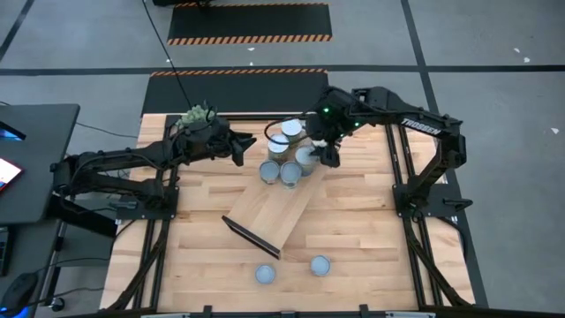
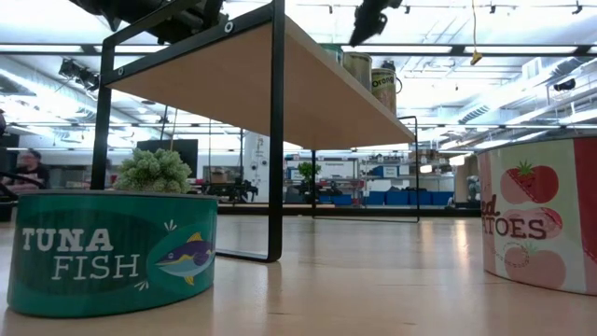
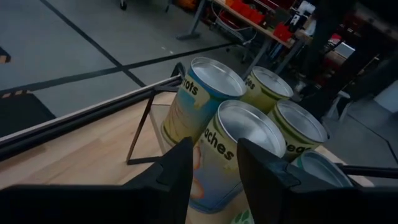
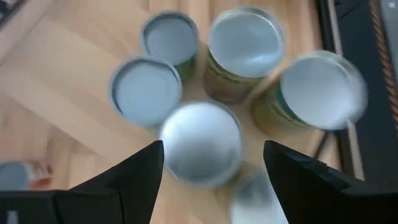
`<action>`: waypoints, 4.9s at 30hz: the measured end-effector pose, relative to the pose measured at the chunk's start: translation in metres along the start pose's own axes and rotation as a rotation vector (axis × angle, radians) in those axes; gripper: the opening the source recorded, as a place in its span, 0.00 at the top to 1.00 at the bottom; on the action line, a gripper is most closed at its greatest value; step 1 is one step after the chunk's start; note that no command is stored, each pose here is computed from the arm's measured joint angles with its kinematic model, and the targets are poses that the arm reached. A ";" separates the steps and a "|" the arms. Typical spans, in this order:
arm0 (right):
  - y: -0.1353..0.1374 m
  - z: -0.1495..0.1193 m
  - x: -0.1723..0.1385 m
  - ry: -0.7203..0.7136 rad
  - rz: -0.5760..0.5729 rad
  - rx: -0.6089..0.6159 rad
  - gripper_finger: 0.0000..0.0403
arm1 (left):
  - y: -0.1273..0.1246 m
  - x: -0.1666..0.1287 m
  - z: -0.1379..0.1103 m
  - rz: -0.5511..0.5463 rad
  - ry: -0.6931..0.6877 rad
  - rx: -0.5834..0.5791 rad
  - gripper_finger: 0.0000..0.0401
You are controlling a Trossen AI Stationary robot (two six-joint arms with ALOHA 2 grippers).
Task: Pick and place cans onto a shelf
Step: Adjust the cans on the shelf
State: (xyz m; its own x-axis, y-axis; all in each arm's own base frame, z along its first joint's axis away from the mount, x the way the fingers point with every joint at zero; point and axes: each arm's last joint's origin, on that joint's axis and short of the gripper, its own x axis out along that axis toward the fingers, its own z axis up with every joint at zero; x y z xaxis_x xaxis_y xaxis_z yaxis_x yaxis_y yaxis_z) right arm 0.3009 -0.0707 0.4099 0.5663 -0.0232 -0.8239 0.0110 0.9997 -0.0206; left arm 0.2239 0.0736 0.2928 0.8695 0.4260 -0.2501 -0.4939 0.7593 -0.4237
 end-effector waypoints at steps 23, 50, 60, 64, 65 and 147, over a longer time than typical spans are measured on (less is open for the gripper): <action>-0.035 -0.048 0.017 0.408 -0.199 0.020 0.35 | 0.006 0.010 -0.005 0.064 0.018 0.018 0.67; -0.041 -0.045 0.017 0.319 -0.253 0.028 0.35 | 0.004 0.010 -0.006 0.010 0.043 0.037 0.67; -0.010 -0.055 -0.031 0.203 -0.249 0.121 0.35 | 0.009 0.026 -0.018 0.071 0.091 0.083 0.67; 0.004 -0.058 -0.046 0.149 -0.255 0.131 0.35 | 0.013 0.039 -0.026 0.084 0.120 0.087 0.67; 0.007 -0.058 -0.049 0.139 -0.260 0.135 0.35 | 0.013 0.041 -0.027 0.083 0.125 0.087 0.67; 0.062 -0.053 -0.058 0.033 -0.223 0.123 0.35 | 0.005 0.124 0.062 0.111 0.385 0.115 0.80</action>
State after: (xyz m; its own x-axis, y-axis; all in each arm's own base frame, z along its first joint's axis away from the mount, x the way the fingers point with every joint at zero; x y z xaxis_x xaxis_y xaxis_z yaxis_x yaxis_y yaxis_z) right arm 0.2250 -0.0071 0.4258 0.5112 -0.2412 -0.8249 0.2335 0.9627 -0.1367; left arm 0.3302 0.1606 0.3140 0.7335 0.3099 -0.6050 -0.5609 0.7787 -0.2811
